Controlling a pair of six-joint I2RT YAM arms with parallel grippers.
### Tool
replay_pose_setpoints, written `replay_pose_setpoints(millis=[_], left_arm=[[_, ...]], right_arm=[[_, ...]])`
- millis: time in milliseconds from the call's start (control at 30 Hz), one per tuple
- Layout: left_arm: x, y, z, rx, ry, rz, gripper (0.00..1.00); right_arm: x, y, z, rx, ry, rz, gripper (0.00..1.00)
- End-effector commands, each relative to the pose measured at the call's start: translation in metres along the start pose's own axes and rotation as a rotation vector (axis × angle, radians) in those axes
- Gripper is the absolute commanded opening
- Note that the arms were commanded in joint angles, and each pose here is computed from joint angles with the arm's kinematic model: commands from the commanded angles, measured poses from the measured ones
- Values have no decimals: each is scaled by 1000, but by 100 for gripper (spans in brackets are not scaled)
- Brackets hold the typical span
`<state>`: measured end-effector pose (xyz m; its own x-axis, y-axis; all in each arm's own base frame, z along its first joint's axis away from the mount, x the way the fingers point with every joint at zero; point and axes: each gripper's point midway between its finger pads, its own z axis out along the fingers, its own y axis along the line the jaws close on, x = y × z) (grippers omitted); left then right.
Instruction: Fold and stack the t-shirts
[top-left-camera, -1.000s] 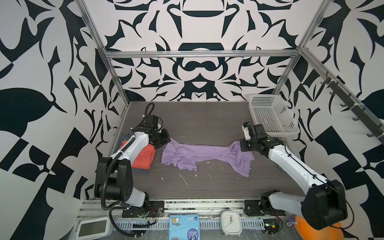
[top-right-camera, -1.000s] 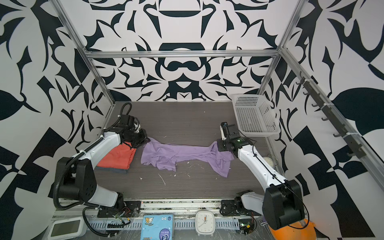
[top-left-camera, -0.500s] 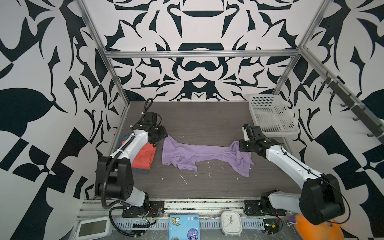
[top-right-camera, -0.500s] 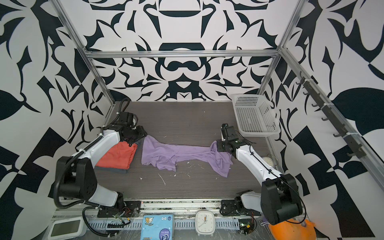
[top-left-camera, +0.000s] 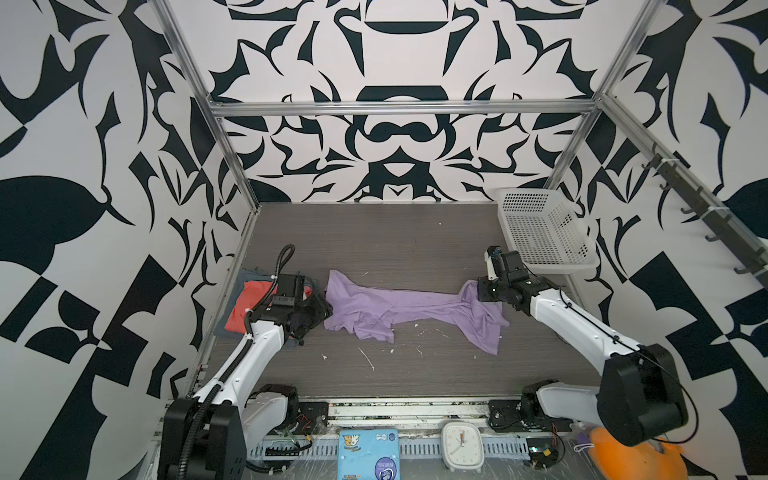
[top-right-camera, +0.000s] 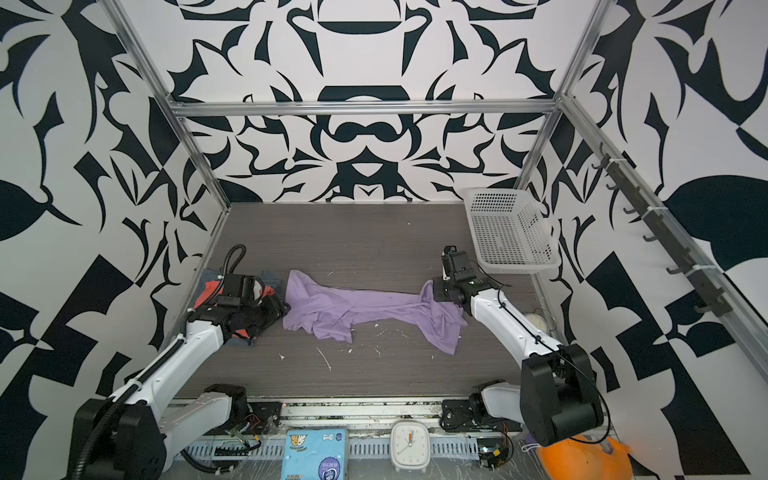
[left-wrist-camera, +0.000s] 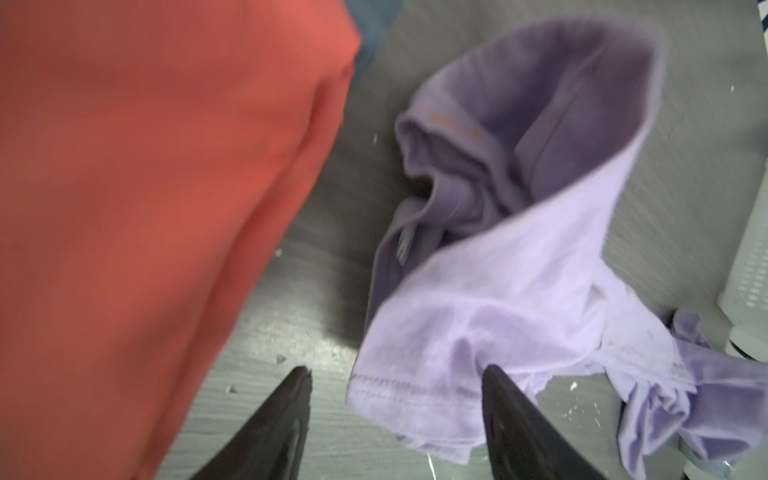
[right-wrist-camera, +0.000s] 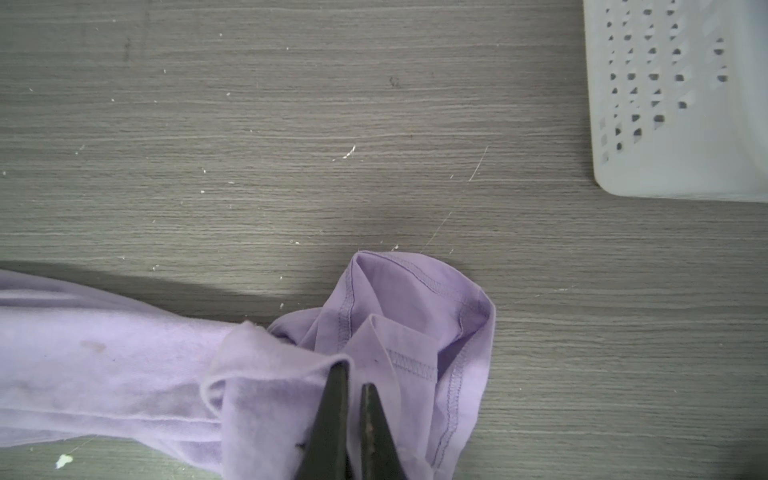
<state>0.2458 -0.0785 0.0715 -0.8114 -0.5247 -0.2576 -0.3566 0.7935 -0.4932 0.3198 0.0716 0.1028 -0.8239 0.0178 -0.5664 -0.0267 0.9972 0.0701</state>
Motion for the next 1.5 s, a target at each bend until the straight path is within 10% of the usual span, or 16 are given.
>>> replay_pose_setpoints(millis=[0,433,1033,1467], left_arm=[[-4,-11,3,97,-36,-67,71],[2,-6,28,176,-54,-124,65],[-8,-28,7,242,-81,-105,0],[-129,-144,-104,404,-362,106,0]], right_arm=[[-13,2,-9,-9,-59,18,0],[-12,1,-15,-7,-74,24,0],[-9,-1,-17,-2,-71,26,0],[-101,-9,-80,108,-304,-100,0]])
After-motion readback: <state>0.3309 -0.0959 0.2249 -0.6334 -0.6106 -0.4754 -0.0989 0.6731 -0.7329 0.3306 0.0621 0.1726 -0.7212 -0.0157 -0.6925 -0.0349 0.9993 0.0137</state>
